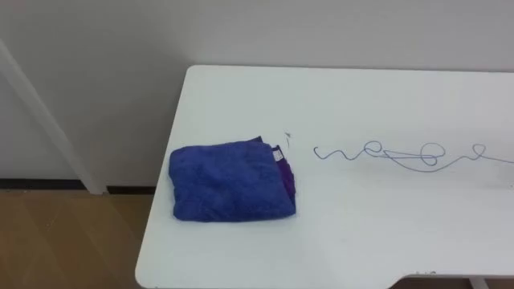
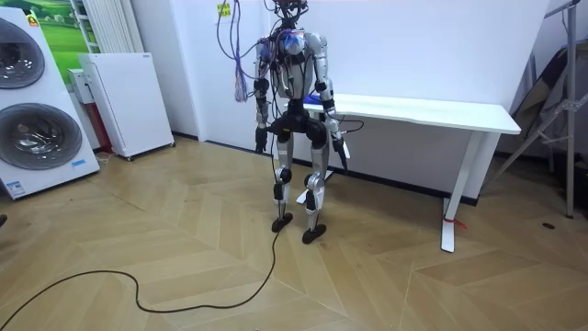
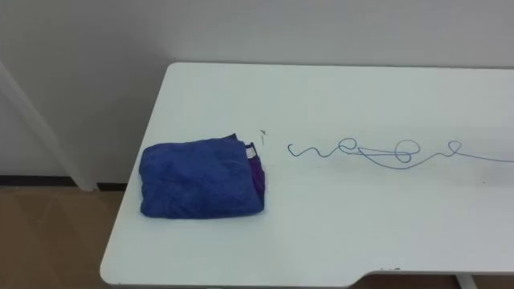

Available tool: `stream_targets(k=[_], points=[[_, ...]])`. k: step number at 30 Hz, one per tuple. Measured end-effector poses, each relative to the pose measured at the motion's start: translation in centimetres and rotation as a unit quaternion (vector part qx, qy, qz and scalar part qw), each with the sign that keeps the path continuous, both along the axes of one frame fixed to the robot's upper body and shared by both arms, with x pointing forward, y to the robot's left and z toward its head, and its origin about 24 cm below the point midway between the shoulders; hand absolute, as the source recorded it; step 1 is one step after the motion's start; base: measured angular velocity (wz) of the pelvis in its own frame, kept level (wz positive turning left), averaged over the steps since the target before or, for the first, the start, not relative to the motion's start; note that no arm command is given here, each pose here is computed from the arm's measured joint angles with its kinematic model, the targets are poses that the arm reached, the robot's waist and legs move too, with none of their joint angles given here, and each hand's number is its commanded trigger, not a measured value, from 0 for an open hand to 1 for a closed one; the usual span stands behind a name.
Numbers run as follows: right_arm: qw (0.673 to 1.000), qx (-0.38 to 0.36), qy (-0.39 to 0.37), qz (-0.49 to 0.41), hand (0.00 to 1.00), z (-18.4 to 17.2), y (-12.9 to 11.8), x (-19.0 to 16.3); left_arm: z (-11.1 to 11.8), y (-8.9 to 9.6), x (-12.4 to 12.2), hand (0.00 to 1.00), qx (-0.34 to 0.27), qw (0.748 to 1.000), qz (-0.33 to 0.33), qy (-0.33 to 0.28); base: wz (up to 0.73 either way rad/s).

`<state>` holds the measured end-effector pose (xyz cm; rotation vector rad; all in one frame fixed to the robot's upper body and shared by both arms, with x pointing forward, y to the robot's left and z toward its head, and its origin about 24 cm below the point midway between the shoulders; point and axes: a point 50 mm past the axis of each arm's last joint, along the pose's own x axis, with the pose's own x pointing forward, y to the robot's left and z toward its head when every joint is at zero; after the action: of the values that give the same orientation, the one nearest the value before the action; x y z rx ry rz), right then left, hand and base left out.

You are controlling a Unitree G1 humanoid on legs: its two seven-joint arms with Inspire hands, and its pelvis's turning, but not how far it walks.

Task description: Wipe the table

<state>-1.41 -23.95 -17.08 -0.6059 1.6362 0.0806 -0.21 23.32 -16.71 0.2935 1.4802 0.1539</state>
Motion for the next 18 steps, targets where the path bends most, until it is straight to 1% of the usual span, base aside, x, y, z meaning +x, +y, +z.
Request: stream_targets(k=[11,15,17,18], points=[[1.000,0.014,0.005,-0.009,0.00,-0.06,0.19,-0.09,-0.02,-0.07,-0.02,0.00,-0.006,1.000,-0.001,0.000,0.00],[0.999,0.016,-0.001,-0.041,0.00,-0.07,0.26,-0.16,-0.04,-0.10,0.07,0.00,-0.009,1.000,0.001,0.000,0.00],[0.997,0.013,-0.009,-0.073,0.00,-0.07,0.25,-0.21,-0.07,-0.11,0.08,0.00,-0.009,1.000,0.001,0.002,0.00],[0.994,0.006,-0.015,-0.106,0.00,-0.03,0.15,-0.50,-0.06,-0.08,0.10,0.00,-0.008,1.000,0.001,0.002,0.03]])
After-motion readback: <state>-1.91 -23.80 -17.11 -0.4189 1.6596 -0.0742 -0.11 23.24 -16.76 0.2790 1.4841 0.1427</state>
